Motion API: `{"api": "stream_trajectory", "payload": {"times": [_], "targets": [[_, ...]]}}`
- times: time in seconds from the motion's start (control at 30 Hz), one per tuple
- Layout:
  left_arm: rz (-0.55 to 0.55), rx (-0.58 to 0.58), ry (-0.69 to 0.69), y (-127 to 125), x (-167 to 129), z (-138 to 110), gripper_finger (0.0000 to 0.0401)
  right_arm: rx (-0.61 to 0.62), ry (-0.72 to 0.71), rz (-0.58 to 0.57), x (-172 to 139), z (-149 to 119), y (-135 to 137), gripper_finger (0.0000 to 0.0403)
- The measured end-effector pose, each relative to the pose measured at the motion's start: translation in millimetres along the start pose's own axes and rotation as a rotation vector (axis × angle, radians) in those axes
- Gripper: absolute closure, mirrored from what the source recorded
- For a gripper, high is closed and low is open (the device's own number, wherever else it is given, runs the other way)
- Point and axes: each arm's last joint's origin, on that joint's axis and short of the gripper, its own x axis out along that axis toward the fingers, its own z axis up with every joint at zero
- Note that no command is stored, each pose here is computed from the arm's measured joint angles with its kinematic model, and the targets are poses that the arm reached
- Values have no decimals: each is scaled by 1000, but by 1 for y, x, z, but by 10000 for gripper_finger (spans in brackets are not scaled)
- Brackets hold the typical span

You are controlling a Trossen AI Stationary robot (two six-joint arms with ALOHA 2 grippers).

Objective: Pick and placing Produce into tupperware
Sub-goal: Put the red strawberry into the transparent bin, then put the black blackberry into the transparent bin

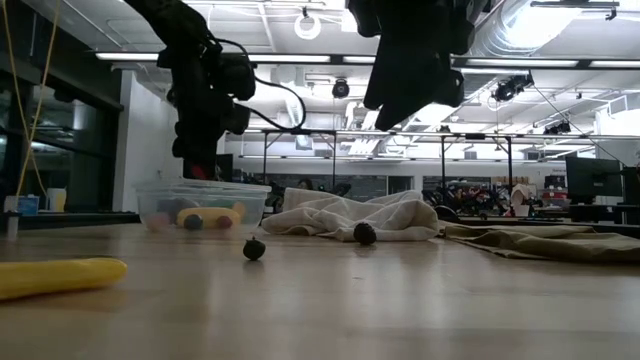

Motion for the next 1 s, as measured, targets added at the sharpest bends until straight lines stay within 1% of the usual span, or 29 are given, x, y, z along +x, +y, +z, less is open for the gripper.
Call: {"api": "stream_trajectory", "payload": {"times": [0.1,0.37,0.43,0.5,0.63,0.8,1.0], "targets": [[-2,1,0,0,0,0,248,-7,0,0,0,0,0,253],[-3,9,4,0,0,0,176,-8,6,-6,0,-1,-1,253],[-3,14,7,0,0,-1,165,-8,6,-6,0,-1,-1,253],[-27,15,11,-1,0,-1,161,-8,6,-6,0,-1,-1,253],[-66,20,17,-2,0,-2,168,-18,5,-16,0,-1,-1,253],[-134,18,24,-4,-1,-3,194,-37,-3,-26,0,-1,-1,253],[-140,36,-38,-9,-21,-9,226,-50,-5,-23,-1,-1,-1,253]]}}
